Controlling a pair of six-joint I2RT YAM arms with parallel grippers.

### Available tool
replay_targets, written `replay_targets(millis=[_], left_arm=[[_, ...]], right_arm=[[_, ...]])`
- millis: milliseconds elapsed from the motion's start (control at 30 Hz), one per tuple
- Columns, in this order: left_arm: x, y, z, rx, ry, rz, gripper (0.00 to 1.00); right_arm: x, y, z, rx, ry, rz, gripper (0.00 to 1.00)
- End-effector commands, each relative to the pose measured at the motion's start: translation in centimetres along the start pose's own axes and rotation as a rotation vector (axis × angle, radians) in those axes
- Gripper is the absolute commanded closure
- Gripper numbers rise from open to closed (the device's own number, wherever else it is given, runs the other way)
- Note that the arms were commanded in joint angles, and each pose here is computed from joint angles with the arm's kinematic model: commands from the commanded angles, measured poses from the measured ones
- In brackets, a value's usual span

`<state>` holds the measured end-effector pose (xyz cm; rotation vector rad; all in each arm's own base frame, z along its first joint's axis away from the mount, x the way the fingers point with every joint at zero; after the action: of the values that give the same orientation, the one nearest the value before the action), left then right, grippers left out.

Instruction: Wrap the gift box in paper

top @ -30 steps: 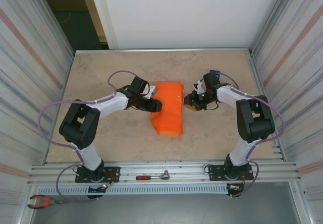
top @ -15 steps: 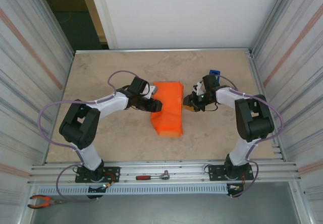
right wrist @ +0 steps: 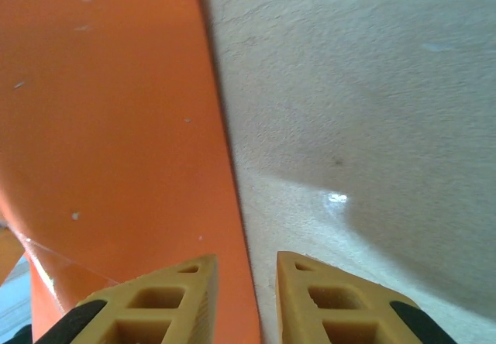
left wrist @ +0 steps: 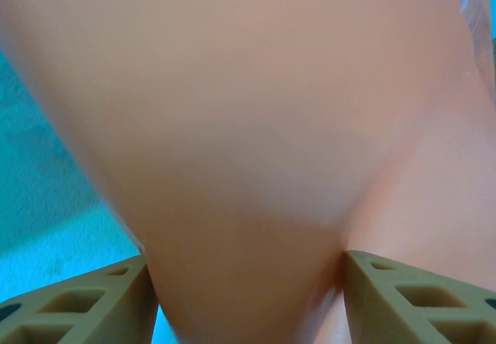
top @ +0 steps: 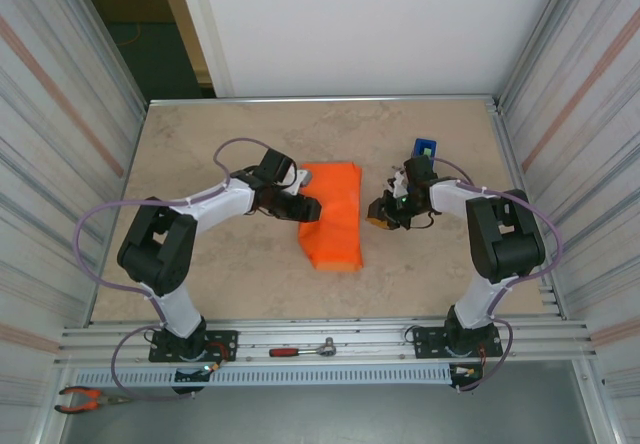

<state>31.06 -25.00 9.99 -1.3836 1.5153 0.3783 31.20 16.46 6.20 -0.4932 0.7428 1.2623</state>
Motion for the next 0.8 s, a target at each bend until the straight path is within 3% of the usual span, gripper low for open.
replay_targets(millis=[0, 233, 333, 433, 533, 767], left_arm=[[-2.7, -0.6, -0.7, 0.013, 0.018, 0.001, 0.37], [-8.9, -3.4, -1.5, -0.047, 0.127, -0.19, 0.3], [-10.4, -2.7, -1.5, -0.081, 0.149, -0.234, 0.28], [-10.4, -0.8, -1.3, -0.131, 0.14, -0.226, 0.26], [-9.5, 1.7, -1.2, -0.161, 0.112, -0.204, 0.25], [-8.1, 8.8, -2.4, -0.117, -0.029, -0.233, 0.22]], right_arm=[[-0.7, 0.2, -0.2, -0.001, 0.02, -0.006, 0.76], [-3.1, 0.5, 2.3, -0.027, -0.008, -0.07, 0.77], [-4.2, 1.0, 3.9, -0.051, -0.014, -0.101, 0.62], [-5.0, 1.7, 5.6, -0.077, -0.009, -0.138, 0.41], [-5.2, 2.0, 6.8, -0.083, 0.006, -0.172, 0.27], [-2.8, 3.3, 7.4, -0.083, 0.088, -0.205, 0.23]])
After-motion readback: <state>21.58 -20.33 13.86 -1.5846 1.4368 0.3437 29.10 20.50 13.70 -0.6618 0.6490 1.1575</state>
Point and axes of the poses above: each hand's point on the last joint's axis, 136 mm out from that joint toward the fingers, its own x axis out along the fingers, its own z axis along the line the jaws close on, y = z × x, the point moved 3 cm from there along -x, back along the fingers, and after that the axes turned 4 degrees about x, right-handed, at the moved point
